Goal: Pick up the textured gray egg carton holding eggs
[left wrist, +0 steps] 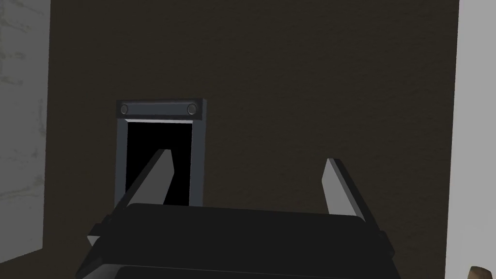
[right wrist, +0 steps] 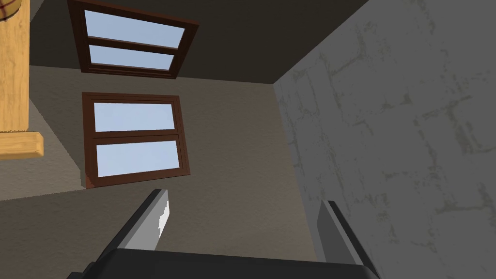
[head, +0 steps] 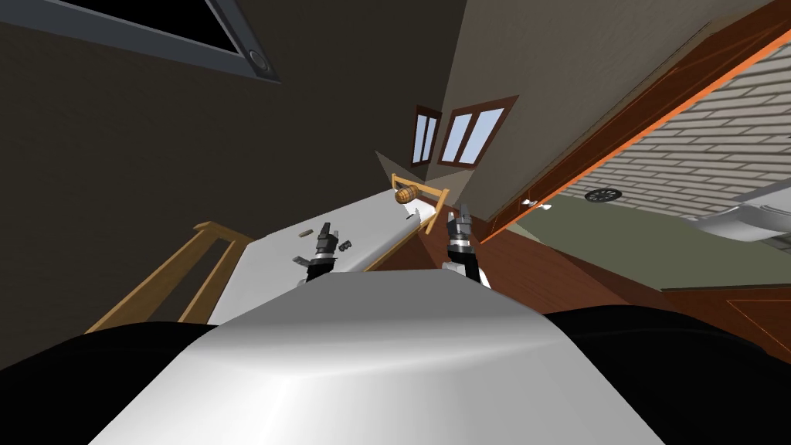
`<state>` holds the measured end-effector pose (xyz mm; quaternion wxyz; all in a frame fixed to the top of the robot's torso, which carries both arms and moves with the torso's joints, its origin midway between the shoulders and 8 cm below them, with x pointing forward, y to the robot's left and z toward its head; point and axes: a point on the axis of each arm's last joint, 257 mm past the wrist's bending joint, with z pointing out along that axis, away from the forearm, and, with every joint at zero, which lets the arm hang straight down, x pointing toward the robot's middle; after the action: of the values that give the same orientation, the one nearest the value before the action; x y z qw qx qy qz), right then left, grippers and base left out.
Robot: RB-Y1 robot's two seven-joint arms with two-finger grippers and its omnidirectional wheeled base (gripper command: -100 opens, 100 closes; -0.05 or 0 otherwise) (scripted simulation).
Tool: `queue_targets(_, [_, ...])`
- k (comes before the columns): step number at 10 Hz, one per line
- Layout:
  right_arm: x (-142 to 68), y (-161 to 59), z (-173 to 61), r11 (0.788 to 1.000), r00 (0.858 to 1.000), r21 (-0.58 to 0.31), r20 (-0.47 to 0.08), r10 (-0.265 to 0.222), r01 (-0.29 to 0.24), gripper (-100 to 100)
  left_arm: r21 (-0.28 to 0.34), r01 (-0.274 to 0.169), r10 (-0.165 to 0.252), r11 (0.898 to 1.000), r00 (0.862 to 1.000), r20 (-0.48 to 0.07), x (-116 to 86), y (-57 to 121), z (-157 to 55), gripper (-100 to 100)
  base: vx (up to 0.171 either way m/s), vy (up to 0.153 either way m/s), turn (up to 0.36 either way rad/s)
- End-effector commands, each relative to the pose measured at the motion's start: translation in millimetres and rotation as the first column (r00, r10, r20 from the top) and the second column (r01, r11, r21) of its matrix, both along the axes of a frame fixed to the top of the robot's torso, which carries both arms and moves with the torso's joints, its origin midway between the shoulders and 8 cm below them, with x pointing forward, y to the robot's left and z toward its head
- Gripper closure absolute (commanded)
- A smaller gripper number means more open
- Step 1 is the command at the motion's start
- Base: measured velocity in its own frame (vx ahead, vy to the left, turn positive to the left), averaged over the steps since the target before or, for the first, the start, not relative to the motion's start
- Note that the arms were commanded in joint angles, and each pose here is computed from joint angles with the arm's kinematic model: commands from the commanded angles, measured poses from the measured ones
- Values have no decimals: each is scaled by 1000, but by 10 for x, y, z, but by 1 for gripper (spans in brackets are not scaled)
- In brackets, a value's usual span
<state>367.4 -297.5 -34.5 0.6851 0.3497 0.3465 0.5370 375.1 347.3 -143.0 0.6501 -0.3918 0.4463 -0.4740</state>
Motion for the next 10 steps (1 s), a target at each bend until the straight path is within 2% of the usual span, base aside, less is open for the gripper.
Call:
queue_targets(1, [0, 0, 0, 1000, 1000, 0, 0, 0, 0, 0, 9, -33, 34, 999, 996, -81, -32, 175, -288, -100, 39, -15, -70])
queue_targets(2, [0, 0, 0, 1000, 1000, 0, 0, 0, 0, 0, 15, -56, 57, 998, 990, -131, -77, 286, -481, -100, 43, -16, -93])
queue_targets(3, [0, 0, 0, 1000, 1000, 0, 0, 0, 0, 0, 15, -56, 57, 998, 990, -131, -77, 286, -481, -100, 31, -8, -20])
queue_targets(4, [0, 0, 0, 1000, 1000, 0, 0, 0, 0, 0, 21, -79, 81, 997, 980, -182, -134, 400, -678, -100, 28, -6, -57])
queue_targets(6, [0, 0, 0, 1000, 1000, 0, 0, 0, 0, 0, 35, -127, 132, 991, 950, -283, -284, 632, -1074, -100, 37, -2, -128])
queue_targets(7, [0, 0, 0, 1000, 1000, 0, 0, 0, 0, 0, 35, -127, 132, 991, 950, -283, -284, 632, -1074, -100, 27, 0, -33])
queue_targets(9, [0, 0, 0, 1000, 1000, 0, 0, 0, 0, 0, 53, -175, 182, 983, 907, -381, -481, 860, -1462, -100, 26, 2, -126])
queue_targets(10, [0, 0, 0, 1000, 1000, 0, 0, 0, 0, 0, 53, -175, 182, 983, 907, -381, -481, 860, -1462, -100, 22, 11, -46])
